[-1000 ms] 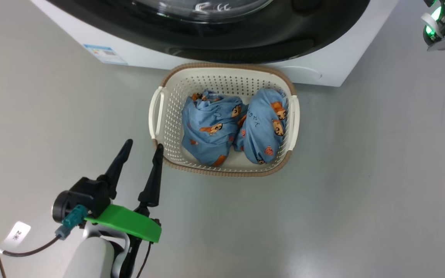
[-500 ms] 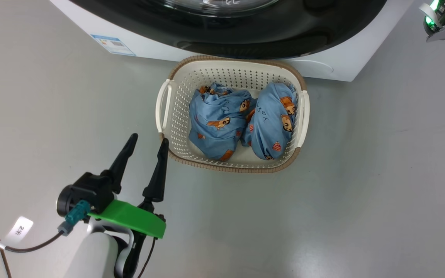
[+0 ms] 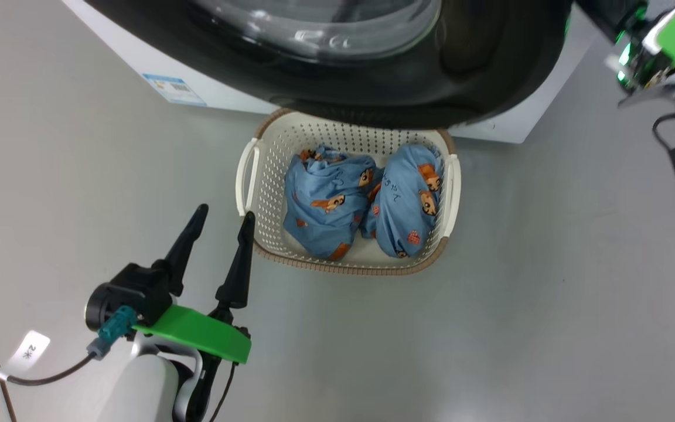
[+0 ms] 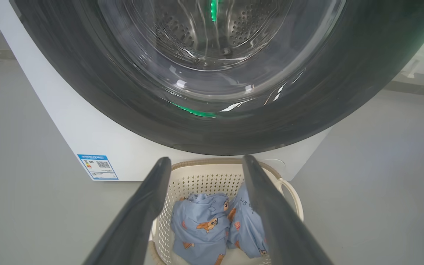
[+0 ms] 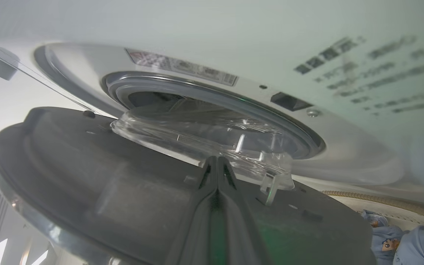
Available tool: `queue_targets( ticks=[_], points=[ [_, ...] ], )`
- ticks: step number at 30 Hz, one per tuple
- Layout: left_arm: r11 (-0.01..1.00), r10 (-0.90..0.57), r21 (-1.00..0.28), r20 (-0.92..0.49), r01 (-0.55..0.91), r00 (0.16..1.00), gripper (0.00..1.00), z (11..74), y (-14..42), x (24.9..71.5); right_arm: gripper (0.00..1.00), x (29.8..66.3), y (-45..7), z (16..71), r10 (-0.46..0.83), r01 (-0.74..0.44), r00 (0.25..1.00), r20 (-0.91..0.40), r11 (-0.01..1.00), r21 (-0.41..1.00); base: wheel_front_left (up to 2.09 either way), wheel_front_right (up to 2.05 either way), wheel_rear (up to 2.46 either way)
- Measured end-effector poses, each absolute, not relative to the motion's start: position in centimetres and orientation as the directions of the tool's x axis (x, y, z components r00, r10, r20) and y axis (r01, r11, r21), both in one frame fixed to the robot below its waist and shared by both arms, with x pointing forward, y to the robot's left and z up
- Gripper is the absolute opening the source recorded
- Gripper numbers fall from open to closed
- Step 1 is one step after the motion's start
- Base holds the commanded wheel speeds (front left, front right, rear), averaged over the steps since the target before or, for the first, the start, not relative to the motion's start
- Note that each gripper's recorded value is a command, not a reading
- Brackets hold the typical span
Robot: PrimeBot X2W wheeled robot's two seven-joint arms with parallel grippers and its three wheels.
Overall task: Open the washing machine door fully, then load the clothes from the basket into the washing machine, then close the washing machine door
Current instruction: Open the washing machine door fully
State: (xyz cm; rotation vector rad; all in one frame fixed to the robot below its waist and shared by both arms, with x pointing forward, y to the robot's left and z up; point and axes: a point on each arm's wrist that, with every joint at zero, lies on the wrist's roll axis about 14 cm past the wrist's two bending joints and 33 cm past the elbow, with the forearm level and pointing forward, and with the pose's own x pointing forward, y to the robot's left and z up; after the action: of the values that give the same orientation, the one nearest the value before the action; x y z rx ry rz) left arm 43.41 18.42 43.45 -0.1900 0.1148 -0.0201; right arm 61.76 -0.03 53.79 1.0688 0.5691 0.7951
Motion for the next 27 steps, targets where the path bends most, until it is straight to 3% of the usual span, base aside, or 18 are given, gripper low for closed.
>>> queue_targets(
  ticks=[27],
  points=[
    [0.985,-0.002,-0.172,-0.045,-0.006,0.999,1.00,46.8,18.8,37.9,0.00,48.3,4.3,54.3,0.915,-0.323,0.385,-0.119,0.254,0.911,0.00,0.00,0.00]
  ],
)
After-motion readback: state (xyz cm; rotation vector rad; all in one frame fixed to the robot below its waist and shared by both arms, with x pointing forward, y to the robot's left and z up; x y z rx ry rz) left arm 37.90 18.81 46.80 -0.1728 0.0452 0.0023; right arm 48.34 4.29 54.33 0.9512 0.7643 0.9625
